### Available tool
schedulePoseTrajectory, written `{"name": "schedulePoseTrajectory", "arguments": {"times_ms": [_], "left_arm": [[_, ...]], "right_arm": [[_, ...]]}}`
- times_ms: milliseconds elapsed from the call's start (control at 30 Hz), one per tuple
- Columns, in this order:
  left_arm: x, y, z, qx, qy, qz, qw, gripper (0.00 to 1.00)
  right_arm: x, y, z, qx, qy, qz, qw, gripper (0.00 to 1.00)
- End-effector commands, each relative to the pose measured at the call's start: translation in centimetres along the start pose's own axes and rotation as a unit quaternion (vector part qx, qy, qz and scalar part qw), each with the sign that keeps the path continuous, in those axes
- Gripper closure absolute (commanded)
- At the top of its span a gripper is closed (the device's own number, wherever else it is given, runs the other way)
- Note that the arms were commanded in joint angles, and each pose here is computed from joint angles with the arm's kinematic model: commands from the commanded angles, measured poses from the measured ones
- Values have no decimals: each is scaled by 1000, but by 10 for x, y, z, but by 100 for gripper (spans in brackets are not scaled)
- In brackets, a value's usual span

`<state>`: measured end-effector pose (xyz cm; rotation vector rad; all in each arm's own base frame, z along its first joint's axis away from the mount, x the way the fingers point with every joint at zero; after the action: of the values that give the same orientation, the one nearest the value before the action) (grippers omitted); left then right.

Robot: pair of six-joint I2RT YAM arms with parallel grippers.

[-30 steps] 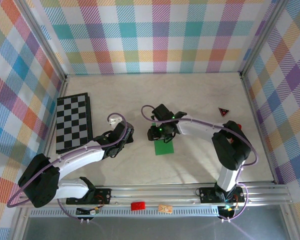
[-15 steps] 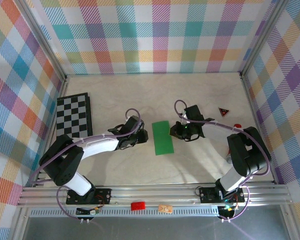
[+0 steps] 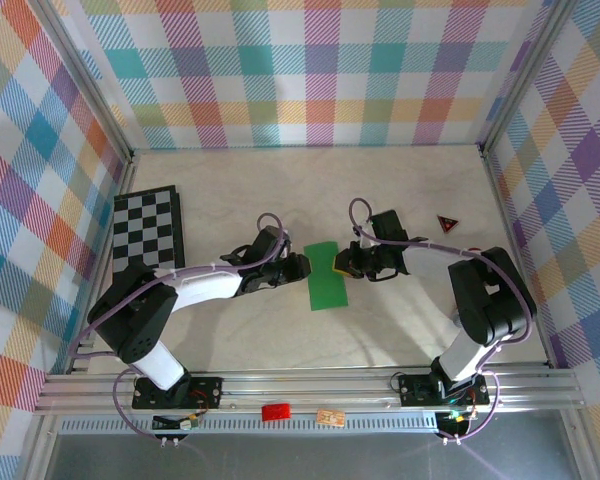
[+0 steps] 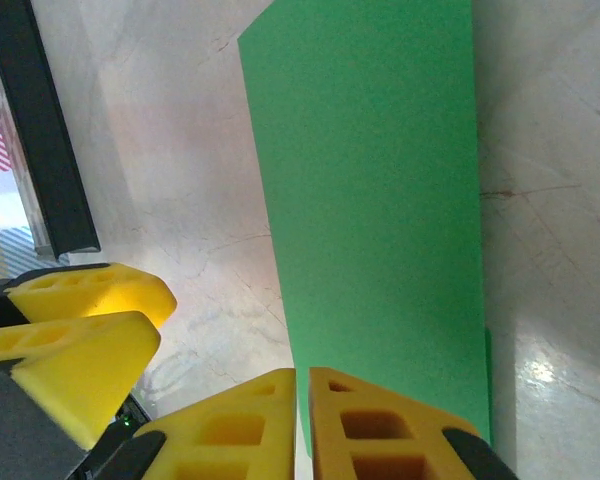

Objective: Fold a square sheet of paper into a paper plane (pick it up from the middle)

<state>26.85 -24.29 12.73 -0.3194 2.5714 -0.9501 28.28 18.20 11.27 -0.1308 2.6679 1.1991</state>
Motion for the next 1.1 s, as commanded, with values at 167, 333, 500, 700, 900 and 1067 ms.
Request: {"name": "schedulePoseTrajectory", "arguments": {"times_ms": [167, 333, 500, 700, 900, 1067], "left_arm": [[-3, 13, 12, 28, 28, -52, 998, 67], [-1, 14, 17, 28, 40, -54, 997, 66], [1, 16, 20, 27, 50, -58, 997, 65], [2, 16, 21, 31, 52, -58, 997, 64], [3, 16, 26, 33, 62, -59, 996, 63], [4, 15, 31, 39, 74, -61, 995, 62]], "right_arm": [[-2, -2, 6, -30, 16, 2, 999, 87], [-3, -2, 7, -35, 19, 4, 999, 87], [-3, -1, 7, -38, 19, 2, 999, 87], [-5, 0, 7, -40, 19, 1, 999, 87], [-3, -11, 12, -23, 23, 13, 999, 88], [-1, -28, 18, -23, 30, 37, 999, 89]]}}
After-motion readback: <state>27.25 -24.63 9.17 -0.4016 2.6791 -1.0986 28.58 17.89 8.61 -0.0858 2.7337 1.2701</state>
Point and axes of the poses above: each hand's point on the last joint's axis, 136 mm out from that joint toward the fingers, its own z axis out along the fingers, its own y axis along the line the jaws close on, x = y × z, the point moved 8 cm from there along -z, back along the fingers, and after that the axes turned 9 degrees about -z, right-handed, at the moved point
